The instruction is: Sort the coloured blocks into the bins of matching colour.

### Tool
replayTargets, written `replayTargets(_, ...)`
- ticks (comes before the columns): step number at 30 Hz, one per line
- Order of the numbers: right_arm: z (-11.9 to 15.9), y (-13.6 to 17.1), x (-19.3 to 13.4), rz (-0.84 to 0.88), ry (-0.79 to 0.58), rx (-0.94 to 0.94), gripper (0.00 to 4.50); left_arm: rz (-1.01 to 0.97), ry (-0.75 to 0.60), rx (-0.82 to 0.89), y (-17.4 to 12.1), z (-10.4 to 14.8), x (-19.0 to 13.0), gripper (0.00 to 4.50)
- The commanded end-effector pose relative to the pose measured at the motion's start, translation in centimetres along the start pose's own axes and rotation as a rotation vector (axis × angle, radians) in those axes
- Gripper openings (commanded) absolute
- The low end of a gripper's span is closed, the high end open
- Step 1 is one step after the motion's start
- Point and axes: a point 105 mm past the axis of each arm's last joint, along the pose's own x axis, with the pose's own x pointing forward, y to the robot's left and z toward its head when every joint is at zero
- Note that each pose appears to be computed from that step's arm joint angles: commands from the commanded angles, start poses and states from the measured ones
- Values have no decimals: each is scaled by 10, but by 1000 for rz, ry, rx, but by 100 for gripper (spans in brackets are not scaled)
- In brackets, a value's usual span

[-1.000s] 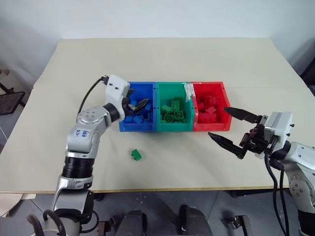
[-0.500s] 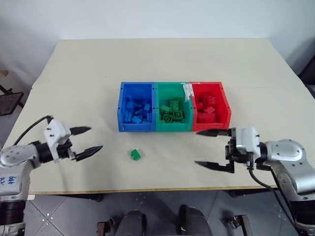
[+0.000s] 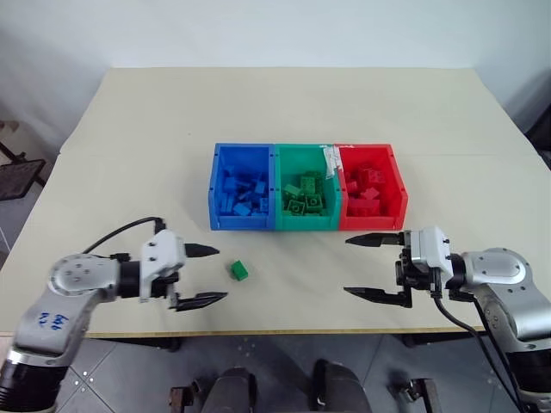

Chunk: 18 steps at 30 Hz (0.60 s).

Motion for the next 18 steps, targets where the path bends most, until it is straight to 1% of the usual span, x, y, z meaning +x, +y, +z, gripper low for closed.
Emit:
replayTargets(1, 10, 3, -4, -21, -7, -42, 450, 81, 88, 17, 0, -2, 19, 447)
replayTargets(3, 10, 6, -5, -29, -3, -37, 450, 111, 103, 63, 2, -2, 25, 447)
replayTargets(6, 9, 12, -6, -34, 18, -46, 450, 88, 113, -80, -5, -9, 30, 447)
replayTargets(9, 5, 16, -10, -40, 44, -48, 450, 82, 204, -87, -4, -23, 22, 387)
replayTargets(11, 5, 16, -11, -47, 48, -50, 450, 76, 235, -95, -3, -26, 18, 319)
replayTargets(12, 5, 16, -11, -52, 47, -51, 450, 68, 242, -89, -3, -26, 17, 293)
replayTargets(16, 6, 13, -11, -67, 43, -58, 450, 56, 238, -82, 0, -21, 16, 162)
replayTargets(17, 6, 12, -11, -73, 41, -60, 450, 58, 225, -79, 1, -19, 17, 145)
replayTargets(18, 6, 9, -12, -90, 40, -61, 450, 57, 189, -76, 3, -14, 20, 145)
